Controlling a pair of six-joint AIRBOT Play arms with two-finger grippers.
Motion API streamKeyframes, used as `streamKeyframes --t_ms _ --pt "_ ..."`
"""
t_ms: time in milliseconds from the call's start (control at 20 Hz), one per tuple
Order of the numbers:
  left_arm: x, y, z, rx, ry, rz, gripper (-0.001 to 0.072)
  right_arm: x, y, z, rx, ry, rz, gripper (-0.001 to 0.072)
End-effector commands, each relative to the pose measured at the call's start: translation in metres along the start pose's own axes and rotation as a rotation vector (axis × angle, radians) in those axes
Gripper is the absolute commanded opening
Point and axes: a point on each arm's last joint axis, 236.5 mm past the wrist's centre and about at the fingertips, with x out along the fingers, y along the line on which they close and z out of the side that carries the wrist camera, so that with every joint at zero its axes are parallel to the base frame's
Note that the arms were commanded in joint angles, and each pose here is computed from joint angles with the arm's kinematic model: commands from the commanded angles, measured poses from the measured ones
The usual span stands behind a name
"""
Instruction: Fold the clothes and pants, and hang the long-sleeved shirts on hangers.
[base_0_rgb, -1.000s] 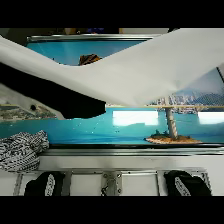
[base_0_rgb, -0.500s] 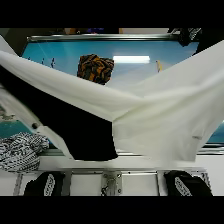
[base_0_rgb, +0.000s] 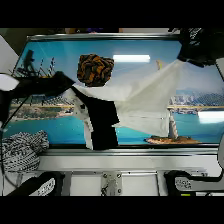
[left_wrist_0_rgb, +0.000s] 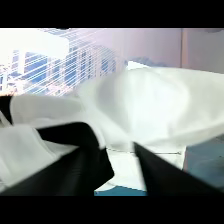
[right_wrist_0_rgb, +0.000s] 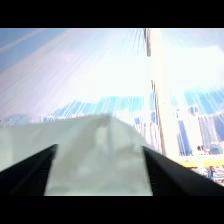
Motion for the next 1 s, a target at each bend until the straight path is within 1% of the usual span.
streamKeyframes --t_ms 0,100,200,300,500,550,650,750,800,950 --pt "0.065 0.016 0.030 -0.012 0.011 0.045 0.0675 0.049 -0.001 -0.004 0.025 0.042 0.029 0.0720" --pt "0.053 0.026 0.049 -0.014 0.010 0.062 0.0675 0.031 0.006 0.012 -0.014 -0.034 0.043 0.0720" --pt "0.034 0.059 0.054 -0.010 0.004 0.153 0.0675 0.006 0.021 0.013 -0.109 -0.060 0.062 0.0720" --pt "0.021 0.104 0.032 -0.040 0.045 0.255 0.0675 -0.014 0.043 0.002 -0.236 -0.048 0.088 0.0720" --pt "0.026 0.161 -0.035 -0.180 0.127 0.312 0.0675 -0.030 0.095 -0.017 -0.338 -0.044 0.161 0.0720" --pt "0.032 0.163 -0.047 -0.215 0.148 0.298 0.0675 -0.030 0.105 -0.021 -0.355 -0.039 0.175 0.0720" --pt "0.045 0.150 -0.055 -0.246 0.145 0.201 0.0675 -0.031 0.118 -0.027 -0.375 -0.033 0.194 0.0720" --pt "0.056 0.131 -0.042 -0.277 0.101 0.093 0.0675 -0.030 0.118 -0.034 -0.382 -0.006 0.194 0.0720" --pt "0.060 0.126 -0.034 -0.289 0.087 0.064 0.0675 -0.030 0.115 -0.040 -0.383 0.021 0.188 0.0720" --pt "0.073 0.126 -0.013 -0.280 0.096 0.054 0.0675 -0.024 0.099 -0.064 -0.373 0.120 0.164 0.0720"
